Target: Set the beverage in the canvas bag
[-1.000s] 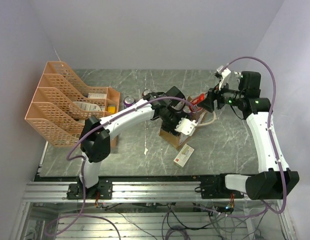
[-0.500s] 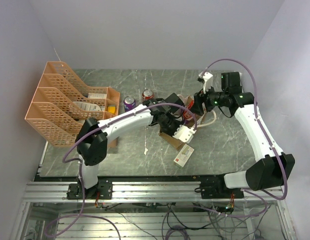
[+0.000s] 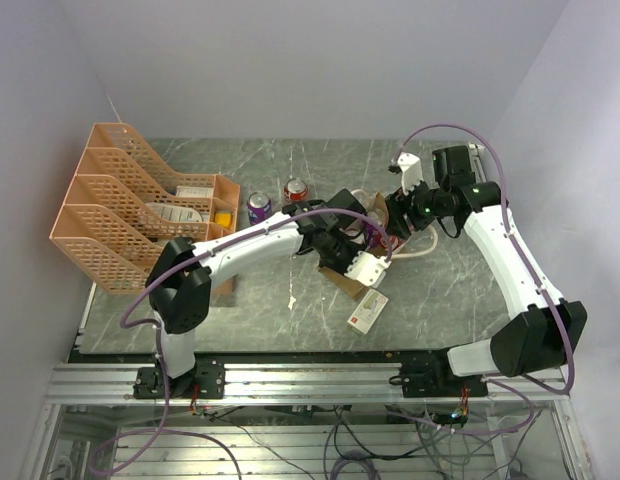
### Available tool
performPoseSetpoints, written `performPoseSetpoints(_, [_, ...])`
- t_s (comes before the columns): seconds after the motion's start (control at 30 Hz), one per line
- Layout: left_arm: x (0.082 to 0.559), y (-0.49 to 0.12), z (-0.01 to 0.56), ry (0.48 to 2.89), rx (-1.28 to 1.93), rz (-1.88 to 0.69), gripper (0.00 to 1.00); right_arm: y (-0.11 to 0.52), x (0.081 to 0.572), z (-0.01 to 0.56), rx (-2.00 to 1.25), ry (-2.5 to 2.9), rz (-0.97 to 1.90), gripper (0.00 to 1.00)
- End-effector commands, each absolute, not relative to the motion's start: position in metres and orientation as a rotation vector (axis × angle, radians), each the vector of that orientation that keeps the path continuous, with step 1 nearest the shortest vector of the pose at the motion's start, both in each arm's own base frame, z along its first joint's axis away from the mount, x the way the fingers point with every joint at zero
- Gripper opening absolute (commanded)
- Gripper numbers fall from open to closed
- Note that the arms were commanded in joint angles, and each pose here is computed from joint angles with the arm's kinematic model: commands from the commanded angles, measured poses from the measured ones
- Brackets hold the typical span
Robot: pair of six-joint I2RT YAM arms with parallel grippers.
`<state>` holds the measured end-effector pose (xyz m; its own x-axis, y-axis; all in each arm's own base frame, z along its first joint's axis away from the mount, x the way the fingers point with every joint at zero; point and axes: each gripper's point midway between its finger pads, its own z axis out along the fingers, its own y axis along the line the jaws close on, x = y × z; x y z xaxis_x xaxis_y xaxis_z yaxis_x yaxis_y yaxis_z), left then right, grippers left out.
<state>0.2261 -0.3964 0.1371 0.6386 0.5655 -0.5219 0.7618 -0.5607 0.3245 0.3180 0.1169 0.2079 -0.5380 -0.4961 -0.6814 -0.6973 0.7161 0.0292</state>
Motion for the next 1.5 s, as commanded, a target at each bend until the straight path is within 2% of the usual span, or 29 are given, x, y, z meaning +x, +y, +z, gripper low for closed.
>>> performPoseSetpoints(0.0, [0.213, -0.399, 0.154, 0.995, 2.287, -0.537, 0.19, 0.104, 0.33, 0.223, -0.893, 2.242, 0.27, 0.03])
performPoseSetpoints(0.5, [0.204, -0.398, 0.16, 0.922, 2.255, -0.561, 0.15, 0.12, 0.338, 0.189, -0.911, 2.282, 0.273, 0.03])
performPoseSetpoints(0.8, [0.206, -0.398, 0.153, 0.936, 2.251, -0.555, 0.15, 0.145, 0.328, 0.174, -1.023, 2.276, 0.41, 0.06])
performPoseSetpoints(1.13, [0.202, -0.398, 0.146, 0.926, 2.258, -0.579, 0.15, 0.145, 0.334, 0.141, -1.005, 2.289, 0.357, 0.08])
performPoseSetpoints(1.47, [0.203, -0.397, 0.139, 0.931, 2.277, -0.57, 0.15, 0.122, 0.349, 0.121, -0.999, 2.315, 0.153, 0.13])
